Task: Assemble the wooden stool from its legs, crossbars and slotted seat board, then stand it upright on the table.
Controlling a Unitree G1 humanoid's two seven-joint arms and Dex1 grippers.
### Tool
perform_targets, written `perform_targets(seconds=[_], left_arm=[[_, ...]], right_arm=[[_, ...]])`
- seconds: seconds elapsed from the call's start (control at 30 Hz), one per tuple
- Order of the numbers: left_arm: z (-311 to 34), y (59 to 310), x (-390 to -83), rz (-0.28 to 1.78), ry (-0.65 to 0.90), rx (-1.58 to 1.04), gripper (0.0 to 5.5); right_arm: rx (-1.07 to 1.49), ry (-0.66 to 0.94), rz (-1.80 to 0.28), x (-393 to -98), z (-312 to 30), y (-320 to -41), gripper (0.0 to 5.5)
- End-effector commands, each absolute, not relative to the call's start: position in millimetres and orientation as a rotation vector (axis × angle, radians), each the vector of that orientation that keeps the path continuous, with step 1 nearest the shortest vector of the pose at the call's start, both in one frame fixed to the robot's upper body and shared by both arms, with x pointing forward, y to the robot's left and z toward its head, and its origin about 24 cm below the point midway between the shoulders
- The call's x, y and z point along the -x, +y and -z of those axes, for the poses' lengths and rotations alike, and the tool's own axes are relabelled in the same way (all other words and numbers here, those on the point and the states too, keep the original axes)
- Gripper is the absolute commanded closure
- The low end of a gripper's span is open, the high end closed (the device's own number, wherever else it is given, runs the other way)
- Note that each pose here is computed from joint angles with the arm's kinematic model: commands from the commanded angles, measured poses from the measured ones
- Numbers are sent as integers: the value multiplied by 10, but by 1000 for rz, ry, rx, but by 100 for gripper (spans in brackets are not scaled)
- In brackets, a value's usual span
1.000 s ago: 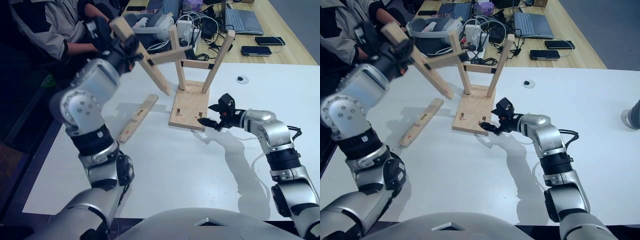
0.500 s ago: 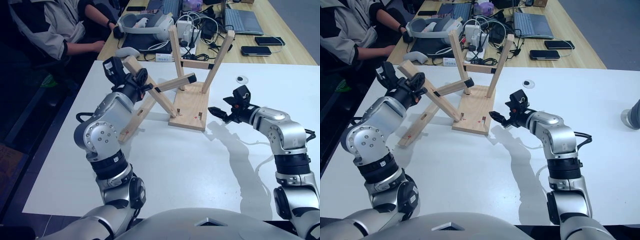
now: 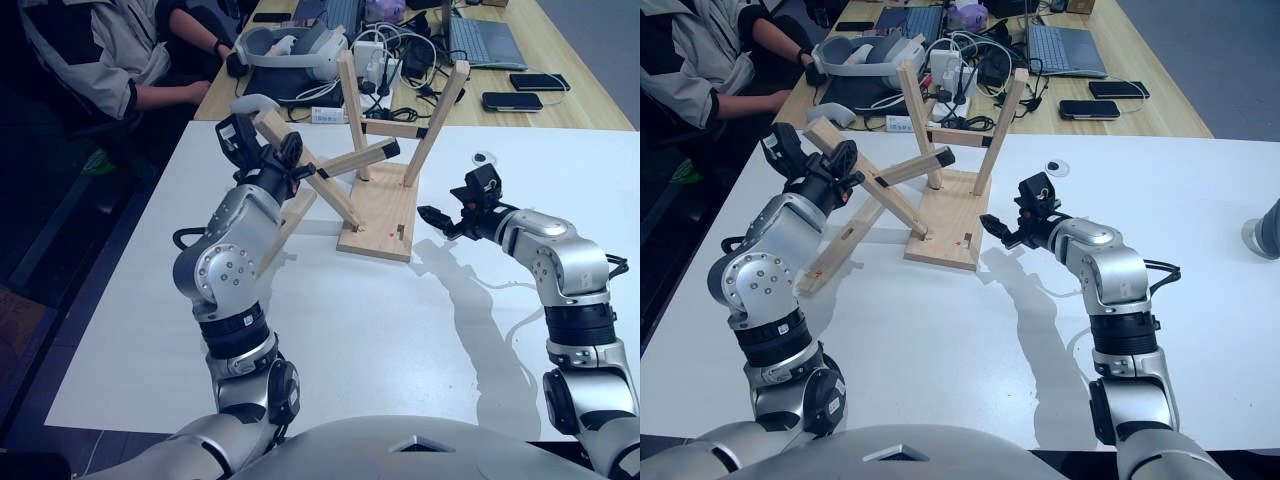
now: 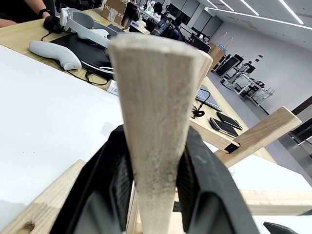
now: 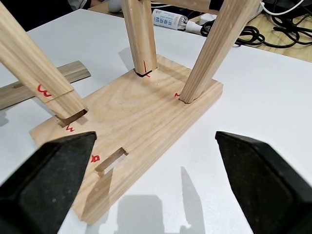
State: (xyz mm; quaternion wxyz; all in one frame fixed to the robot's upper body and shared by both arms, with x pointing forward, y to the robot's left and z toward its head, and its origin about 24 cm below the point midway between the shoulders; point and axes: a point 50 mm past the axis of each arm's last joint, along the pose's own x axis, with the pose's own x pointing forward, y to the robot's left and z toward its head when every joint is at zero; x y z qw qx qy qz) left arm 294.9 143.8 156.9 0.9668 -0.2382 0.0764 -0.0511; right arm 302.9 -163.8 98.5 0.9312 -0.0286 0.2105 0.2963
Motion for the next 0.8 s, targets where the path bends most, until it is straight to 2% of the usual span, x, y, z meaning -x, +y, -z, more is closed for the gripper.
perform_targets(seconds=[0.03,0.43,0.8], left_arm=[[-1494,1403,-2889,122,179,459,447],[-1398,1447,-2856,89,189,374,447],[-1616,1163,-2638,252,67,222,447]], right_arm=[[62,409,-616,-3064,-1080,-1627,96],[89,387,-611,-3091,-1145,-1638,96],[113,374,-594,-3115,-1196,-1707,96]])
